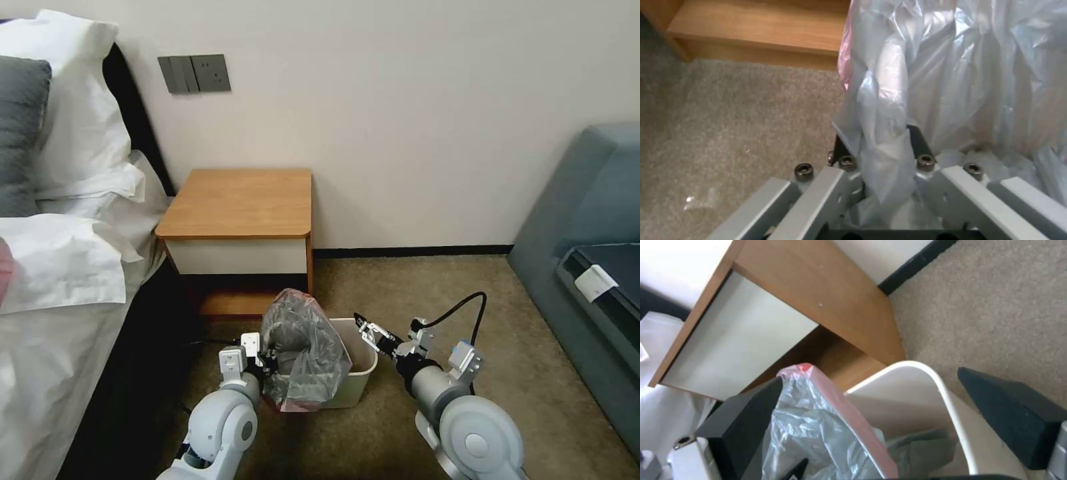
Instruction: Pick up the garbage bag from the table and place it over the trash can.
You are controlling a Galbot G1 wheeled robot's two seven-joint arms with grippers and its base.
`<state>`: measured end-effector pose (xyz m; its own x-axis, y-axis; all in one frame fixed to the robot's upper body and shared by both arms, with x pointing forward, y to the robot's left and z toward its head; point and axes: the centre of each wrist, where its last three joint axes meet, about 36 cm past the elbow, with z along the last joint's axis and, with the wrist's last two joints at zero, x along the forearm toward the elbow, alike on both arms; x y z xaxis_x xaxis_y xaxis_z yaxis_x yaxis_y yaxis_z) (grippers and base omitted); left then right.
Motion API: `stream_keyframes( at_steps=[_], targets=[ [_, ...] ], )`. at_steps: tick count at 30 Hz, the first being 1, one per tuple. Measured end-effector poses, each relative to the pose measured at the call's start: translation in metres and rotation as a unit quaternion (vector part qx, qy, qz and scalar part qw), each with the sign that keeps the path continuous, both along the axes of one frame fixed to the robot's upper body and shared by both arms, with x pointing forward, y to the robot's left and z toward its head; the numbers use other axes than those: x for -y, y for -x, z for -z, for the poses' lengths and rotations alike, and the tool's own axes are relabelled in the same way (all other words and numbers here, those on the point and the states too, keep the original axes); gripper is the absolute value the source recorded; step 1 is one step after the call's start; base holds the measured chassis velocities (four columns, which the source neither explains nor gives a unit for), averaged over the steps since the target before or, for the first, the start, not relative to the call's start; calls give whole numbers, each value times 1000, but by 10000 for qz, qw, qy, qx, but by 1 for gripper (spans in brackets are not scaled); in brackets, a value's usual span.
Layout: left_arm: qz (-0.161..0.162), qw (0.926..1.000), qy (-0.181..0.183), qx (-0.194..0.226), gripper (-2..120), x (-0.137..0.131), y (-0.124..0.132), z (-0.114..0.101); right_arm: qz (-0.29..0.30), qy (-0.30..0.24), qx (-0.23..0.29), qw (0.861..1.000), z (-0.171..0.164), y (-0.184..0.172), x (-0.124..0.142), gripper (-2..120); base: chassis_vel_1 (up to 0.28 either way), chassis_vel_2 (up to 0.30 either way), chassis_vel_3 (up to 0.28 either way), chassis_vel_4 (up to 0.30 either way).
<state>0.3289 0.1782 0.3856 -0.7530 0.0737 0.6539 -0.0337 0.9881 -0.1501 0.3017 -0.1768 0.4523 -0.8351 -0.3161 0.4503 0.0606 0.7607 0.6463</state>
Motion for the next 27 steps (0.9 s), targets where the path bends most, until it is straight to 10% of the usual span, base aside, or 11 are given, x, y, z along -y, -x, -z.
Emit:
stream_keyframes(
  at_steps=[14,27],
  targets=[
    [-582,9818,353,1773,5,-8,55,23,-1223,354,1288,9835,-58,16,1,100,0,0,0,0],
    [-411,9569,243,2866,5,-10,55,40,-2505,1202,1578,9476,-21,-25,-24,95,0,0,0,0]
  ],
)
